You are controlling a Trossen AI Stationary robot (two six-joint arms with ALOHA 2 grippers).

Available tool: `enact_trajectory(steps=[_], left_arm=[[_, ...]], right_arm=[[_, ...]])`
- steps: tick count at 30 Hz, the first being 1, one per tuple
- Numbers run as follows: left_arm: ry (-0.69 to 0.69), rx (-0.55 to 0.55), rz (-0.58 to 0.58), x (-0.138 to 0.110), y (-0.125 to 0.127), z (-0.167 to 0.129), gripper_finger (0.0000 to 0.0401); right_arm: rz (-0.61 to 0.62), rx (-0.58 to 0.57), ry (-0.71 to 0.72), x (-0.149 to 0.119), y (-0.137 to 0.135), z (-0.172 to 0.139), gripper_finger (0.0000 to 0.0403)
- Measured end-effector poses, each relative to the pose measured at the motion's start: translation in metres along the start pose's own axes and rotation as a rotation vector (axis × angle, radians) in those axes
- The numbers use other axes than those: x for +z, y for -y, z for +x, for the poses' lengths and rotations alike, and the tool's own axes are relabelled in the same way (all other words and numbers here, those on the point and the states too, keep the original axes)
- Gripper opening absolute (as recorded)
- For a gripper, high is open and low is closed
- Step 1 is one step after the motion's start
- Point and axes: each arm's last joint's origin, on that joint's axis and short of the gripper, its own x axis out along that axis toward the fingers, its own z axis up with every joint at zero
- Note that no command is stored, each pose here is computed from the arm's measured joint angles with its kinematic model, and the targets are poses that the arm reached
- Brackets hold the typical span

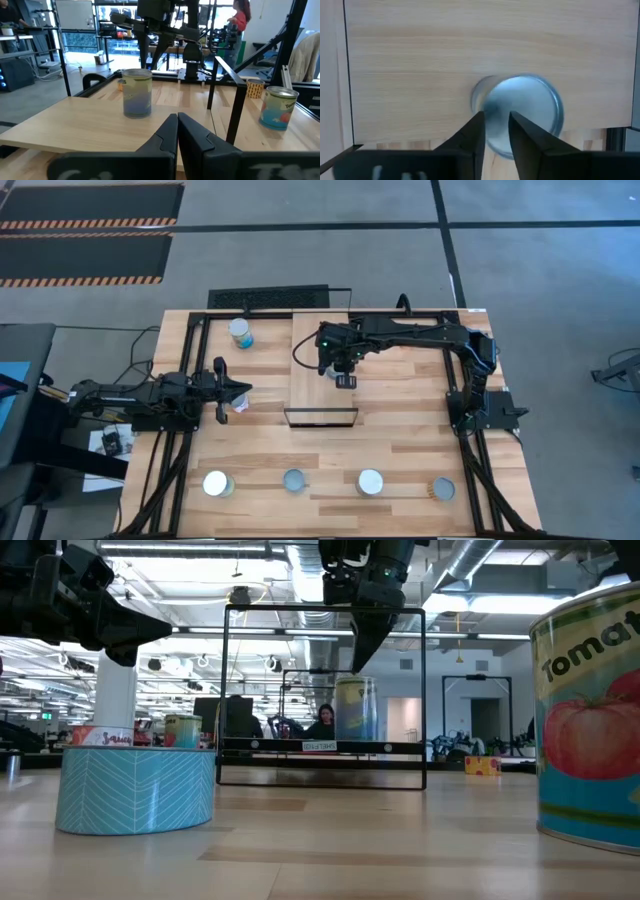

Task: Pick and place cans onto a shelf
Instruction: Put the canned pineapple on the shelf

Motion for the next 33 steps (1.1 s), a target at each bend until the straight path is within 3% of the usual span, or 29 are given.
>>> enact_trajectory(steps=[4,9,12,24,33], left_arm=[[-0.001,-0.007,0.000,0.000,0.000,0.000,0.0000],[-0.001,-0.006,0.003,0.000,0.000,0.000,0.0000],[-0.001,-0.006,0.004,0.000,0.000,0.000,0.0000],[-0.001,-0.005,-0.001,0.000,0.000,0.000,0.0000],[-0.004,-0.005,-0.002,0.000,0.000,0.000,0.0000]], right_arm=[[-0.033,-0.013,-0.031,-0.003,-0.009,-0.019,0.0091],[-0.024,-0.052,0.031,-0.022,-0.024,-0.055,0.0013],[0.037,-0.065,0.115,-0.044,-0.027,-0.058,0.0015],[0.293,-0.092,0.425,-0.148,-0.032,-0.018,0.0004],[0.570,-0.221,0.419,-0.198,0.000,0.006,0.0004]])
